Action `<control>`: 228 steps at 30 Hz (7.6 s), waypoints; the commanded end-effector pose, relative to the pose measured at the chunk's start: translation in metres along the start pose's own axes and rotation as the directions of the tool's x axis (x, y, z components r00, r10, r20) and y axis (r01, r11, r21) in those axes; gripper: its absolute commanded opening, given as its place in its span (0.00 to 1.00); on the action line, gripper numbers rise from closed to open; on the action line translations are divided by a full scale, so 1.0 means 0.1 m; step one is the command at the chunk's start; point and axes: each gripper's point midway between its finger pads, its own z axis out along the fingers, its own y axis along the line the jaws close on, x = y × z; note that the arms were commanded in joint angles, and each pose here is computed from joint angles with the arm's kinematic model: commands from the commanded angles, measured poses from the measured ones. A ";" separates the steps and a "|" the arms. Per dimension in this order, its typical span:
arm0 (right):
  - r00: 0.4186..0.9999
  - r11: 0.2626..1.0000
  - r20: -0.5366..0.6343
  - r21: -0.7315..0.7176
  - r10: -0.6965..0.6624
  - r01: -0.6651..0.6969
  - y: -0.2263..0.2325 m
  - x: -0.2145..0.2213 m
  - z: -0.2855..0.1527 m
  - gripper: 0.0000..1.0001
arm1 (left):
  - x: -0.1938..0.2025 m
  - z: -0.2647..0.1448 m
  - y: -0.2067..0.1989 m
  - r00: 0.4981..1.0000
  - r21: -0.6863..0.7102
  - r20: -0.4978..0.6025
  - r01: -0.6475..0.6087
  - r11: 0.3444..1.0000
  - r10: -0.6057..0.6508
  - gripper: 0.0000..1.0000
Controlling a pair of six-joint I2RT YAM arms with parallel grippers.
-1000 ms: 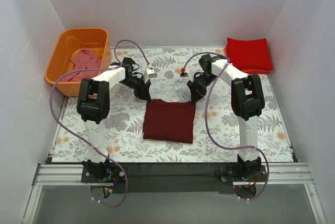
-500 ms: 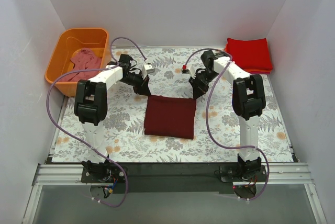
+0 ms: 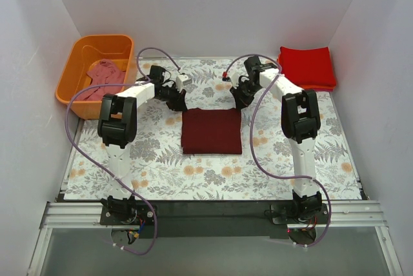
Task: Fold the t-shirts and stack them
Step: Fold the tshirt, then neatly place the folded tshirt to the corner
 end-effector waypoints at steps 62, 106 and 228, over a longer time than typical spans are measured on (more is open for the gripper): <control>0.389 0.466 0.390 -0.126 0.835 -0.876 0.72 0.99 -0.94 0.65 | -0.43 0.86 -2.59 0.705 -0.245 0.114 -0.663 0.707 0.700 0.38; 0.074 0.199 0.308 -0.398 0.949 -0.896 0.61 0.07 0.29 0.38 | -1.14 0.74 -2.64 0.723 -0.209 0.398 -0.527 0.824 0.564 0.00; 0.861 0.437 0.496 0.803 -0.115 -0.404 -2.40 -0.29 -3.47 0.01 | 0.00 0.14 -2.53 0.968 -0.134 -0.096 -0.242 0.961 0.230 0.90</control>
